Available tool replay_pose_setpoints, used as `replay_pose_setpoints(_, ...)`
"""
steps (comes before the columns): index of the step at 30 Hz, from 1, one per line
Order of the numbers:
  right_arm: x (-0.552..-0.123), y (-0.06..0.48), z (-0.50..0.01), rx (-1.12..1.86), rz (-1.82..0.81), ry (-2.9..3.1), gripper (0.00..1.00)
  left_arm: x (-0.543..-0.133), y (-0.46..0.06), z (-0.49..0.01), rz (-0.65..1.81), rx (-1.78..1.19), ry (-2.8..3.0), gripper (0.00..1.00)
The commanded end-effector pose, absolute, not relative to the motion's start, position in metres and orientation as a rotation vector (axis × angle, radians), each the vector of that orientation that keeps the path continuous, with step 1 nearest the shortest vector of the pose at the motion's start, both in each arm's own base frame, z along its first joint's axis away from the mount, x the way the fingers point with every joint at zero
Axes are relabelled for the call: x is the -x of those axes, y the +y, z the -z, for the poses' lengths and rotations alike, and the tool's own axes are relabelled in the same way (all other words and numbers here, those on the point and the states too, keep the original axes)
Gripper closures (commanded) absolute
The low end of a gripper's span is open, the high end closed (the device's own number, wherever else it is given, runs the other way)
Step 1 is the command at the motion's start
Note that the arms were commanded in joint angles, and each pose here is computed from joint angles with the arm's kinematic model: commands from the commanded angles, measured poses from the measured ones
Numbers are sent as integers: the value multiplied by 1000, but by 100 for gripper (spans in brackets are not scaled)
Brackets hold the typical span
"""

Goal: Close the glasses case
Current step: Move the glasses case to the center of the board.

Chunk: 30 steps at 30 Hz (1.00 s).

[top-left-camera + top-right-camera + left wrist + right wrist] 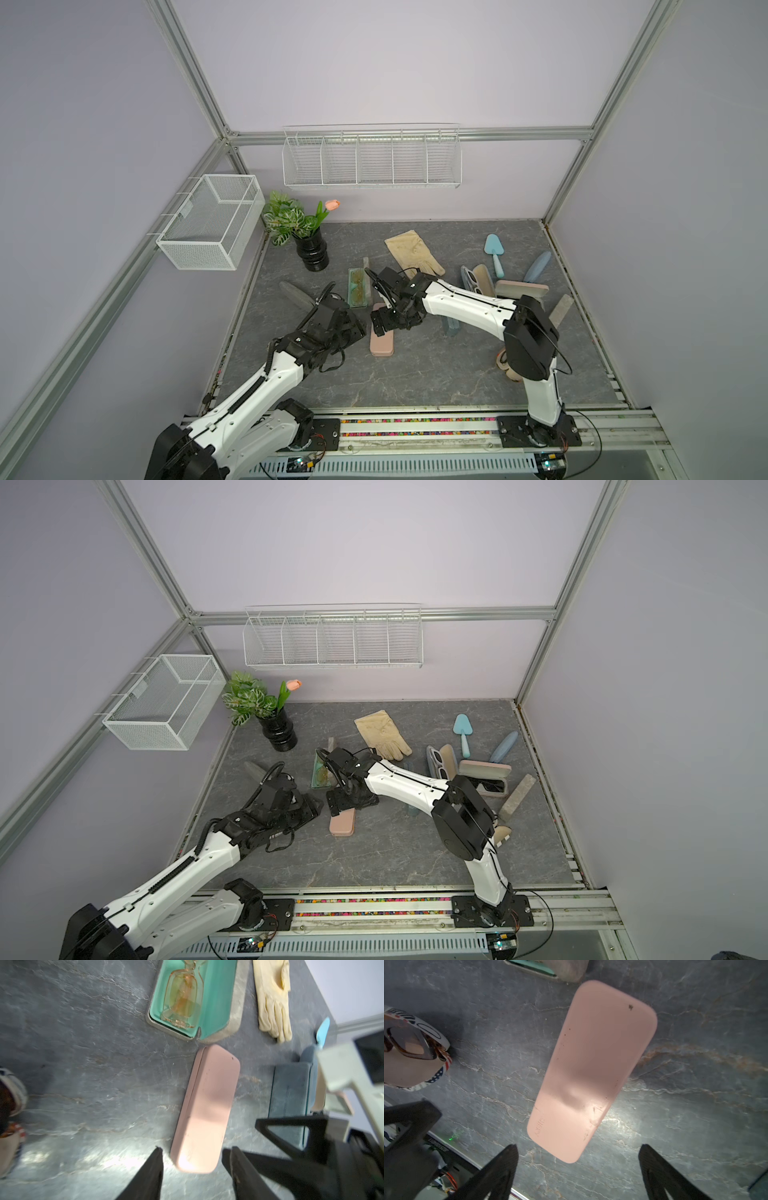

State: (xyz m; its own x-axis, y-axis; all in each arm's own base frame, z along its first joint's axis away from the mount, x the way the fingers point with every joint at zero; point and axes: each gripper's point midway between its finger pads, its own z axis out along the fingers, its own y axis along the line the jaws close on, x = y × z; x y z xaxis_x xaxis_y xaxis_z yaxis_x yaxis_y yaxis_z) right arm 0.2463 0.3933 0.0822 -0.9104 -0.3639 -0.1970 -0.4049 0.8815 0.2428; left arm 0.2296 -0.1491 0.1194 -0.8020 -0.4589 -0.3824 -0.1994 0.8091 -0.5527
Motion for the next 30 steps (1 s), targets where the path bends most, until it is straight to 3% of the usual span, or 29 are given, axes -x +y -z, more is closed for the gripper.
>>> replay_pose_setpoints(1,-243,393,-69,579,-330,2944,3,-211,-124,-123,580,543,2493,42)
replay_pose_setpoints(9,-239,405,-47,576,-272,2983,5,-190,-94,-154,583,596,2371,38)
replay_pose_setpoints(22,-242,394,-22,540,-147,3011,0,-187,-92,-150,551,602,2399,38)
replay_pose_setpoints(30,-251,365,-23,470,-93,2994,26,-193,-97,-146,540,593,2418,38)
